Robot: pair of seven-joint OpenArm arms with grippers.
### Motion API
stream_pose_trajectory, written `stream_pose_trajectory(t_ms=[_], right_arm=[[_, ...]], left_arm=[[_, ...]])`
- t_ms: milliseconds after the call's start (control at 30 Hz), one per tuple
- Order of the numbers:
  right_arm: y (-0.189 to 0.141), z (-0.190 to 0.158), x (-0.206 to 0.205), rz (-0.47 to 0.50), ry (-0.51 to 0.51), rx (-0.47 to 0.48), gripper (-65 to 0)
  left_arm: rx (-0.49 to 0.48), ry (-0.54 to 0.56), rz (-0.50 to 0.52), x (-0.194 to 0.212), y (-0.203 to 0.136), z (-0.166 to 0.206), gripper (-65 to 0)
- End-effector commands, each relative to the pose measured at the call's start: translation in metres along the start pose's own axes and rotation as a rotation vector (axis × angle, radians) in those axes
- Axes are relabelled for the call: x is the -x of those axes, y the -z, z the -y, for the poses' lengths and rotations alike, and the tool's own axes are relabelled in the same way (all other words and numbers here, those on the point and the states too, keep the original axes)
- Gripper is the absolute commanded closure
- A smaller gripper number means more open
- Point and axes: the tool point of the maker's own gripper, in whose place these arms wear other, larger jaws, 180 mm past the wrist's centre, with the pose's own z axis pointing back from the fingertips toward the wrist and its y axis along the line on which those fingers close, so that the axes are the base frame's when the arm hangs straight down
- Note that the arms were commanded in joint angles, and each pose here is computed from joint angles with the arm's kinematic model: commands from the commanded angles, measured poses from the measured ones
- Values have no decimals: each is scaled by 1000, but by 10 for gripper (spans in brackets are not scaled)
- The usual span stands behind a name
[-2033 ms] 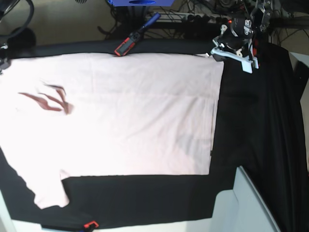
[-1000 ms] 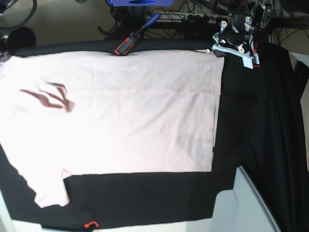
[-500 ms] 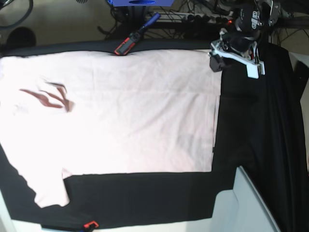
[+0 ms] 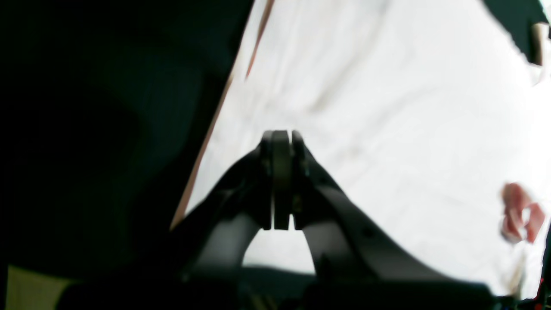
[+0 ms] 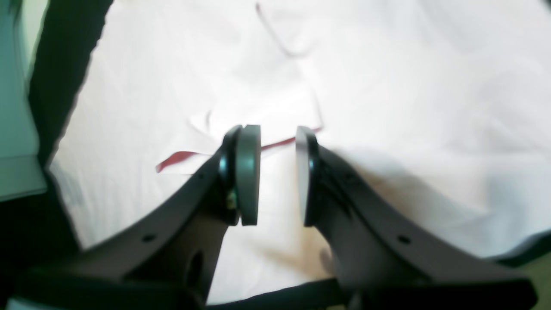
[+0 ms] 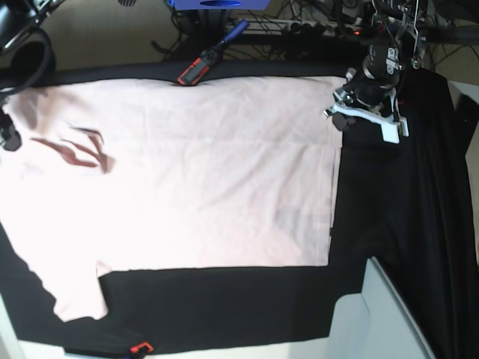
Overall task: Fold the T-shirt properly
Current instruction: 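Move the right gripper onto the sleeve and smooth it flat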
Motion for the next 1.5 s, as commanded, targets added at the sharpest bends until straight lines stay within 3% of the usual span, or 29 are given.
stream_pose_trajectory(t_ms=[0,300,733,1067,1233,1367,1467], right_arm=[[2,-2,-6,8,11,-16,-145],[27,-10,28,-66,101,-66,-145],[32,-23,14,-42,95,-91,-147],[51,-15,22,-49,187,-103,-147],[49,-13,14,-42,181,-98,-144],[51,-17,9,-34,173,-110,-133],[51,-19,9,-34,173,-113,-39]], left_arm=[[12,3,22,-6,-1,3,0],[1,-2,23,-7,0,-2,0],[13,2,28,-10,3,3,0],[11,2,25,-9,2,3,0],[10,2,24,-8,2,2,0],[10,2,24,-8,2,2,0],[11,2,25,-9,2,3,0]])
